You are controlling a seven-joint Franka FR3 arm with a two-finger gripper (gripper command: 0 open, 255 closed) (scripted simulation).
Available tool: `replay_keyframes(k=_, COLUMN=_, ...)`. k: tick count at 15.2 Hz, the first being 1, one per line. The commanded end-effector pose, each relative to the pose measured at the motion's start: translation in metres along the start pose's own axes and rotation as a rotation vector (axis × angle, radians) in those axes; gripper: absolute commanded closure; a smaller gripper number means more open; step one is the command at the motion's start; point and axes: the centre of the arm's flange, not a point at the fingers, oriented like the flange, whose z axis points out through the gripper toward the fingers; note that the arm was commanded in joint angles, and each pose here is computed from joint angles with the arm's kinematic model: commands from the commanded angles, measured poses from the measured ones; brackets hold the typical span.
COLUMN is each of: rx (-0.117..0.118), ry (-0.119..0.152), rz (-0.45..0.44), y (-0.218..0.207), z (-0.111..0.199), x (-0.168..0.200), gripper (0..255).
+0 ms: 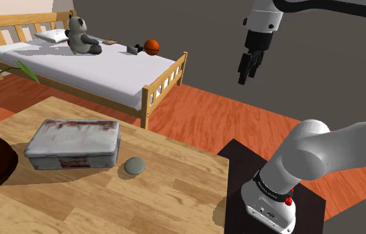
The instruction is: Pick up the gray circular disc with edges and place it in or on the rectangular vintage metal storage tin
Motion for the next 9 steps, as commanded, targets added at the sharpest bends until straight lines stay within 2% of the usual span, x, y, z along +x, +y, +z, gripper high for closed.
replay_keyframes(k=1, rx=0.000, ry=0.000, rz=0.000, y=0.000, z=0.000, x=0.000, gripper=0)
replay_keyframes(k=9, rx=0.025, ry=0.020, rz=-0.002, y=-0.070, z=0.059, x=0.043, gripper=0)
